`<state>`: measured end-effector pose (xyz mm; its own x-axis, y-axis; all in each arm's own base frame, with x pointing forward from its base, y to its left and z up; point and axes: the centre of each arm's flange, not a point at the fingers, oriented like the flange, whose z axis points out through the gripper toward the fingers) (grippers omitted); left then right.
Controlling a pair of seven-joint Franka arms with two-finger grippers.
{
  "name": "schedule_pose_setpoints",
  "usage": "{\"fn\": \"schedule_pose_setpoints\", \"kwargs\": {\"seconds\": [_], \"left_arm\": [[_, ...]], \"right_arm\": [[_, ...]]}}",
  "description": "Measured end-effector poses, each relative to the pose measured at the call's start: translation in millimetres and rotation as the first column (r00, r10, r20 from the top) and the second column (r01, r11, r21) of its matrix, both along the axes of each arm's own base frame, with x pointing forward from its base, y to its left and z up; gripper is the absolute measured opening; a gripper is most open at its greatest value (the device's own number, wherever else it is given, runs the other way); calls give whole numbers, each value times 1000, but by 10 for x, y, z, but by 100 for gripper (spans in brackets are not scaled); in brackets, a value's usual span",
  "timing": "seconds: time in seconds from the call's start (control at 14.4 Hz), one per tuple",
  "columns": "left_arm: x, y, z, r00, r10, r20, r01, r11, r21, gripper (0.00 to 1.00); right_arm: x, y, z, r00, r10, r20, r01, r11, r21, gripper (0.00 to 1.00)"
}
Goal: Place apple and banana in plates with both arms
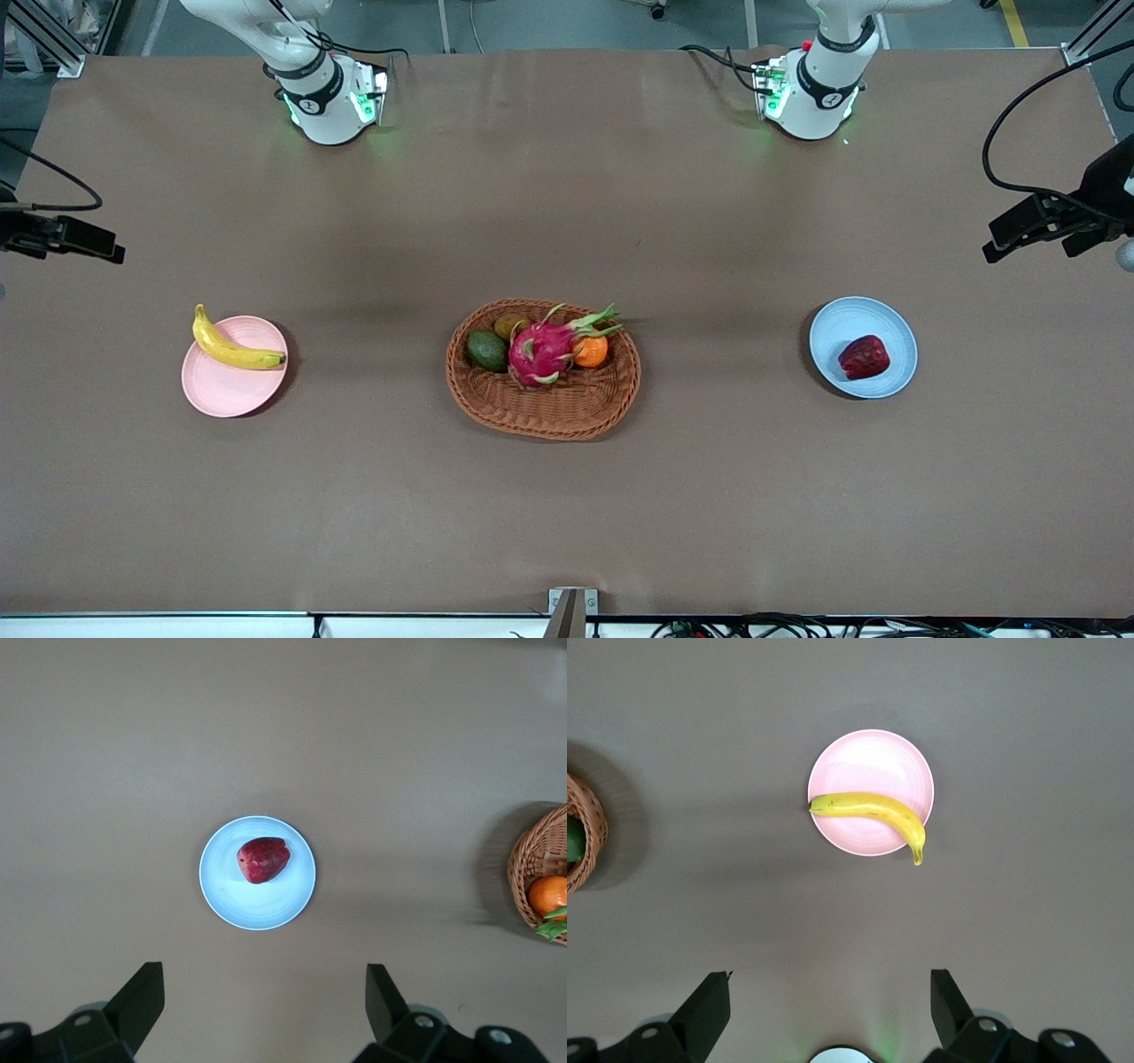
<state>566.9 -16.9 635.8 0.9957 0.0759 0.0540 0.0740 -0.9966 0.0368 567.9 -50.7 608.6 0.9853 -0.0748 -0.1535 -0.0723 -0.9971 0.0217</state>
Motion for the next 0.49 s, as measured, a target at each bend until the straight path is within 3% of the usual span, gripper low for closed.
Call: {"fn": "schedule_pose_setpoints", "kwargs": {"seconds": [0.49], "left_arm": [[0,2,12,1000,0,3,0,1000,0,100]], "right_arm": [[-363,164,203,998,38,51,-38,999,8,100]]}}
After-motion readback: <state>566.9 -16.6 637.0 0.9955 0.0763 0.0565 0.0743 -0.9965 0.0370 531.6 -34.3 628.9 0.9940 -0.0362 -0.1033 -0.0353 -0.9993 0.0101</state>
